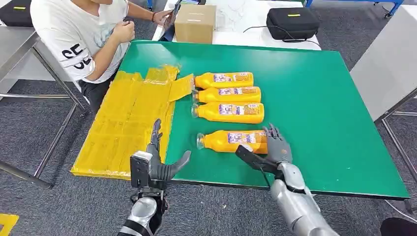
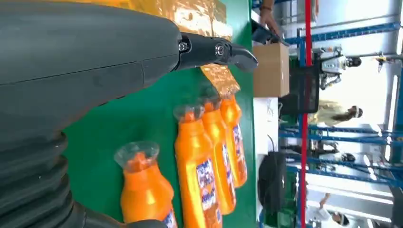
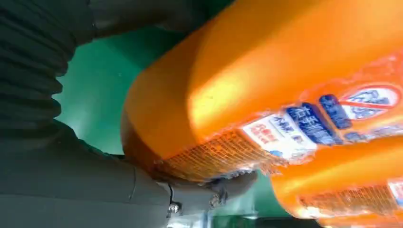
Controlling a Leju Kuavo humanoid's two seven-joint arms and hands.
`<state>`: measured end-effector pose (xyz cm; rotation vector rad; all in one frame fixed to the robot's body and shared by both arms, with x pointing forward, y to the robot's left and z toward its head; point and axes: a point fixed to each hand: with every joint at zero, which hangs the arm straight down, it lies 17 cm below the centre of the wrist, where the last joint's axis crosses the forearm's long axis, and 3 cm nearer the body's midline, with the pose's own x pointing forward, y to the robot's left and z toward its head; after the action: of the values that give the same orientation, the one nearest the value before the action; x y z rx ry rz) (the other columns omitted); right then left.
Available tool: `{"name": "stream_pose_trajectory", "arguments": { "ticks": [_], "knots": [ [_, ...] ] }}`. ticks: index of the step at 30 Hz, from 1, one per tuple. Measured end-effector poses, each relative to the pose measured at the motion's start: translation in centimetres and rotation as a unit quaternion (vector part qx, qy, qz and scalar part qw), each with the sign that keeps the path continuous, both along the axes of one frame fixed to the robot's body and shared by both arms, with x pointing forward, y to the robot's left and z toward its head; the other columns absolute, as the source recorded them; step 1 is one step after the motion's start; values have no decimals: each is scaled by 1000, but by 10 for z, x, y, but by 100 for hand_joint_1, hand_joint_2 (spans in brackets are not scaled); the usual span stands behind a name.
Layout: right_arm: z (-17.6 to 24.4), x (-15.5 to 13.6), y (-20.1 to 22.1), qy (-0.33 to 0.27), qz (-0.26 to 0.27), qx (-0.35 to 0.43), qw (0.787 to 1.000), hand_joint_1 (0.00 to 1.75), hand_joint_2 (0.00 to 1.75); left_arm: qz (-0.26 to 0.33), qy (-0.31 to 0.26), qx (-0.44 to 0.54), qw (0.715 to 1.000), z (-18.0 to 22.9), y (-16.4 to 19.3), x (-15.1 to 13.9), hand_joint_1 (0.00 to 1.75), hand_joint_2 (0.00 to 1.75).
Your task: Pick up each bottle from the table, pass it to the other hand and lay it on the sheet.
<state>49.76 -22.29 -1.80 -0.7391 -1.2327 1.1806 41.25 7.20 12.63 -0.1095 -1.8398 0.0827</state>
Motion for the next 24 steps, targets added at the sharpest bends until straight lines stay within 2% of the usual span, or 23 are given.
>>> {"name": "stream_pose_trajectory", "arguments": {
  "ticks": [8,18,22,24],
  "knots": [
    [-1,4,-13,10,0,1,1000,175,175,-4,4,-2,1000,-4,-2,1,0,175],
    [-18,-5,-13,58,28,15,998,175,175,-14,4,-9,1000,-5,-6,6,0,175],
    [-20,-8,-11,57,32,30,997,175,175,-13,5,-9,1000,-7,-7,8,0,175],
    [-13,-7,-5,37,25,58,997,175,175,-8,6,-7,1000,-8,-4,9,0,175]
  ]
}}
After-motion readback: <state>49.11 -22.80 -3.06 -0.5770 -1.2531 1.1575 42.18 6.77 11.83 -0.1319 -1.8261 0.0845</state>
